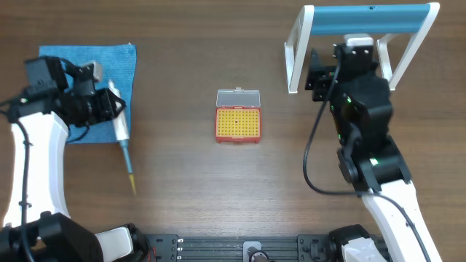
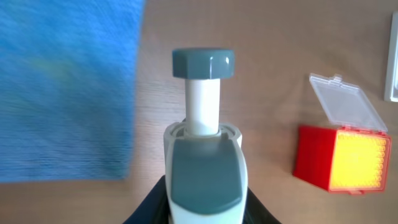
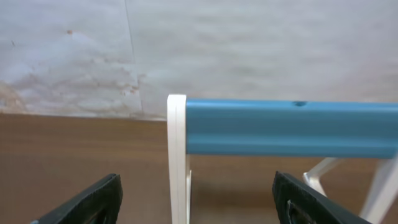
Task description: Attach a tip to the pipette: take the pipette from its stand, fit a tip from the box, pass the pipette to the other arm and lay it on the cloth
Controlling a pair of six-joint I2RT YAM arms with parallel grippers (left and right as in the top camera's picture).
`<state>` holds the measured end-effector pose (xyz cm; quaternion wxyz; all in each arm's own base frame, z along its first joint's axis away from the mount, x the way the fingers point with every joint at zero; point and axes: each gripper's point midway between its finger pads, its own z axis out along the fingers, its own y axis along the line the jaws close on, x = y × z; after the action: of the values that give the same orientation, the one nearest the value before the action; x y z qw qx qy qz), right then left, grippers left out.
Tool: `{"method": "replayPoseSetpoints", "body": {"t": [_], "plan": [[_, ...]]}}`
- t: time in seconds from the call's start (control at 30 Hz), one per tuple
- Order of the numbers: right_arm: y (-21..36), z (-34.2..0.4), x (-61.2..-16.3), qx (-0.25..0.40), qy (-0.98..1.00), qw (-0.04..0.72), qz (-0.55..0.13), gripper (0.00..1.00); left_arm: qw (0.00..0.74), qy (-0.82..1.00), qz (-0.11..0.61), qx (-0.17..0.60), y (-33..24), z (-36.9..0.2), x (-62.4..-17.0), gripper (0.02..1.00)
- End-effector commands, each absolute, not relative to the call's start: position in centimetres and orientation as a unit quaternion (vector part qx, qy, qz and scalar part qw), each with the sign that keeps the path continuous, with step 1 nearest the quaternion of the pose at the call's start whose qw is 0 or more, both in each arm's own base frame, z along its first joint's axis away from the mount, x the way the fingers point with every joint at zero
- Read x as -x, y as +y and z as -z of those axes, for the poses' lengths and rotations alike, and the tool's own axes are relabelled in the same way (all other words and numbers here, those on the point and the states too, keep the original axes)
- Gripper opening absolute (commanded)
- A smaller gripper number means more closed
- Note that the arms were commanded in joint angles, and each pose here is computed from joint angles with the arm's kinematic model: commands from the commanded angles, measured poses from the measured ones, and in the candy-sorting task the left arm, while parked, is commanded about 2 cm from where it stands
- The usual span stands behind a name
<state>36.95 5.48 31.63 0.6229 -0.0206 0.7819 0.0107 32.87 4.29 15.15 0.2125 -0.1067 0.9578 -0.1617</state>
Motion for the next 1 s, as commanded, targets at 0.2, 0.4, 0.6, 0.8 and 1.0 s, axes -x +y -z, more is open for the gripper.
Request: {"method": "replayPoseSetpoints", "body": {"t": [0.2,0.4,0.6,0.8,1.0], "plan": [[2.2,-34.4,-27.8,0.055,0.765,0.638,0.062,0.798,0.179,0.979,-0.006,0.100,11.6,-20.2,-33.8,0.027],[2.0,-32.2,-21.3,0.076,0.745,0.662,0.036,0.801,0.112,0.988,0.011,0.104,13.4,-16.9,-38.0,0.025],[3.4,-26.2,-18.6,0.113,0.727,0.677,-0.012,0.809,0.085,0.991,-0.009,0.104,15.9,-13.7,-42.3,0.027],[3.9,-20.2,-21.9,0.098,0.745,0.659,-0.006,0.809,0.082,0.993,-0.035,0.075,16.5,-10.6,-44.4,0.025],[5.2,-18.3,-24.2,0.084,0.691,0.717,-0.040,0.803,0.105,0.993,-0.038,0.039,14.0,-7.7,-48.1,0.027]]}}
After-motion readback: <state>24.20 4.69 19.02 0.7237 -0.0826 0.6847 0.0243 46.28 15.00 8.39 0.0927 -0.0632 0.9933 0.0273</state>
